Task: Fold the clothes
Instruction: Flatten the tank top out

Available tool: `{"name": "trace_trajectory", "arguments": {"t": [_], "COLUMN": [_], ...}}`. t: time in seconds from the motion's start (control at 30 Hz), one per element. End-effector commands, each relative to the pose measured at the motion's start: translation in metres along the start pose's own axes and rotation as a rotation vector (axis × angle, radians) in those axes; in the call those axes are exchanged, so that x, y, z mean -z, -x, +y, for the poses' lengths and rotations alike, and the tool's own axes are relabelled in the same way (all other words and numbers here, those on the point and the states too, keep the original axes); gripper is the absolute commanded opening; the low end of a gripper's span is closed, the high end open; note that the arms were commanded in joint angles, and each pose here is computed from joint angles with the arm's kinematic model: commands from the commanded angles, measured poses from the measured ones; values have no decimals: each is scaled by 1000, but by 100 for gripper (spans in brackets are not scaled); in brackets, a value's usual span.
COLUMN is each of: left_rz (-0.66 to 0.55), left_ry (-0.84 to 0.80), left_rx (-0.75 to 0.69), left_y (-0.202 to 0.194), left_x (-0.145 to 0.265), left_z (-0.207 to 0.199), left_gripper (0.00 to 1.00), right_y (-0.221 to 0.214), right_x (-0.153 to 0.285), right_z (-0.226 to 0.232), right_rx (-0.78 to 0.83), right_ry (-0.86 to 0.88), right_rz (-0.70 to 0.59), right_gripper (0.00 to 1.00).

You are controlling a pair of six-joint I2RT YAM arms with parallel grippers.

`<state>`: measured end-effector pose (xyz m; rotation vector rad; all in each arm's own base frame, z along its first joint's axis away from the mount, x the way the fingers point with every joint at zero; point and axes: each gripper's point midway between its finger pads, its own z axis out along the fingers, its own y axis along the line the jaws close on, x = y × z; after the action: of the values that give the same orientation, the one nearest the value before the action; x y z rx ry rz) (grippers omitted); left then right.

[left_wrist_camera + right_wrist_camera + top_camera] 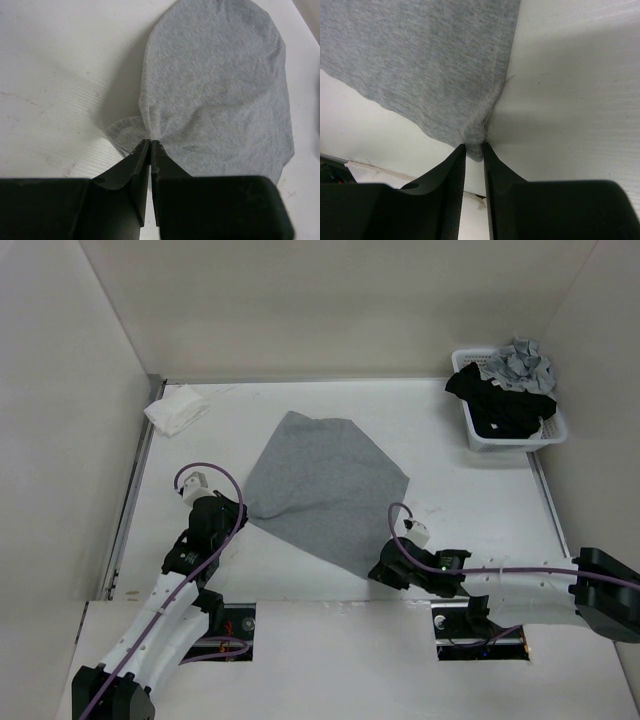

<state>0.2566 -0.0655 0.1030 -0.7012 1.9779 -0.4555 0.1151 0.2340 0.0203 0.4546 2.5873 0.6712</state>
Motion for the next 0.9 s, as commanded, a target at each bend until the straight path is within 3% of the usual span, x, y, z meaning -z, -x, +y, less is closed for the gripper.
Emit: {"name": "trace_trajectory", "arguments": {"t": [0.0,0.07,0.1,0.17,0.27,0.37,0.47,0.6,0.67,0.73,0.87], "left_rz": [-33,-34,-33,-36,-50,-96,-176,-387,-491,-589,-704], "left_ry": [-55,-56,-57,-61,-76,-127,-227,-446,-547,-679,-817], "left_rx": [-5,-3,-4,-3,2,29,73,153,196,235,264], "left_y": [10,10,10,11,18,41,80,169,211,252,296], "left_x": [2,3,3,3,6,19,47,131,181,244,322], "left_z": [-14,-14,-14,-16,-23,-44,-81,-150,-176,-203,-224], "left_gripper": [4,4,4,4,3,2,2,1,1,1,2], "right_y": [6,6,7,7,26,57,108,186,224,242,272], "right_x": [-3,-3,-3,-2,12,52,120,236,318,368,441], "right_z": [-9,-10,-10,-8,16,46,75,114,142,160,185], "right_rx": [-18,-20,-21,-17,5,78,166,228,256,273,284], "right_ry": [-20,-21,-18,-15,62,129,172,240,310,358,429], "right_rz": [-32,-35,-37,-39,-105,-204,-373,-658,-817,-900,-1020], "right_gripper": [26,23,13,5,0,0,0,0,0,0,0]}}
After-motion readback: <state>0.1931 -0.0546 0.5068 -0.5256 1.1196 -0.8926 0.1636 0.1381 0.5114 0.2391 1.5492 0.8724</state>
